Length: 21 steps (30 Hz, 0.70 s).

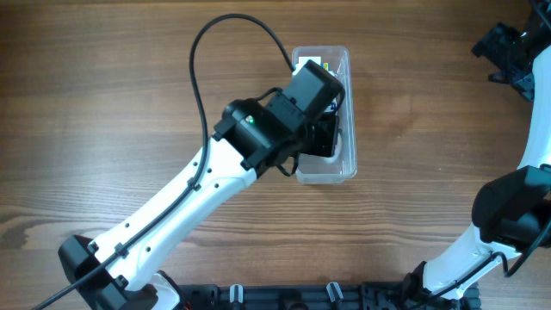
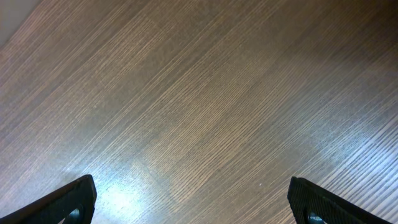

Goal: Pack container
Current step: 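Carry the white bottle right and lower it into the container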

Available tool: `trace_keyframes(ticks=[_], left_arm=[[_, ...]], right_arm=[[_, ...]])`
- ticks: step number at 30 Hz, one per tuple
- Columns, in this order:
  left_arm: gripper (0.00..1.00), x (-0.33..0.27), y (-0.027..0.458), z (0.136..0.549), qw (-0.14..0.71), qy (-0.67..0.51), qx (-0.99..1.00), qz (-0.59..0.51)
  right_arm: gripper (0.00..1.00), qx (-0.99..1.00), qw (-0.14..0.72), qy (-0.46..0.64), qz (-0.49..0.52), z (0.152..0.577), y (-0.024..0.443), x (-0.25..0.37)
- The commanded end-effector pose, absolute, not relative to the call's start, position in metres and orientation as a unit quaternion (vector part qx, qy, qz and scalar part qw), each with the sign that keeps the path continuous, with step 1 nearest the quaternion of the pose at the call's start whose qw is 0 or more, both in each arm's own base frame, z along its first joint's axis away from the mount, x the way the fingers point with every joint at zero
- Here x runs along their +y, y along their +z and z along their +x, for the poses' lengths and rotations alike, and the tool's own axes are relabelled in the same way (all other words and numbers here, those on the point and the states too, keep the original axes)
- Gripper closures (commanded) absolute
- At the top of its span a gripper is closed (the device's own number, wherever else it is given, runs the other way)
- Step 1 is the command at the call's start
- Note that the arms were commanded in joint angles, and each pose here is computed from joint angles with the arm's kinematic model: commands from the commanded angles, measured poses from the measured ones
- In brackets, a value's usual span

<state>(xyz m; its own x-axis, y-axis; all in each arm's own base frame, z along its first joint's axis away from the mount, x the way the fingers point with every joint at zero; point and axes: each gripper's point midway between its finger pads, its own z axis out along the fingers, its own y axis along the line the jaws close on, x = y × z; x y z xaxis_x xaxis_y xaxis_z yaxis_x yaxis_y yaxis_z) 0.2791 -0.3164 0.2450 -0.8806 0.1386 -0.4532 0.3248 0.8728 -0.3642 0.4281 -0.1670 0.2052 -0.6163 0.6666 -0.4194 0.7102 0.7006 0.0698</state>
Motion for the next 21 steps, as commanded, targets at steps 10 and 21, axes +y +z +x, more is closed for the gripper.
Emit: trace_keyframes(ticks=[10,21], left_arm=[[0.63,-0.349,0.186,0.315,0.216,-0.18,0.953,0.114],[0.57,-0.354,0.151,0.321,0.193,-0.157,0.962,0.114]], right_arm=[[0.0,0.896,0.209,-0.049,0.389,0.43,0.201,-0.167],[0.0,0.896,0.209,-0.049,0.389,0.43,0.201,-0.167]])
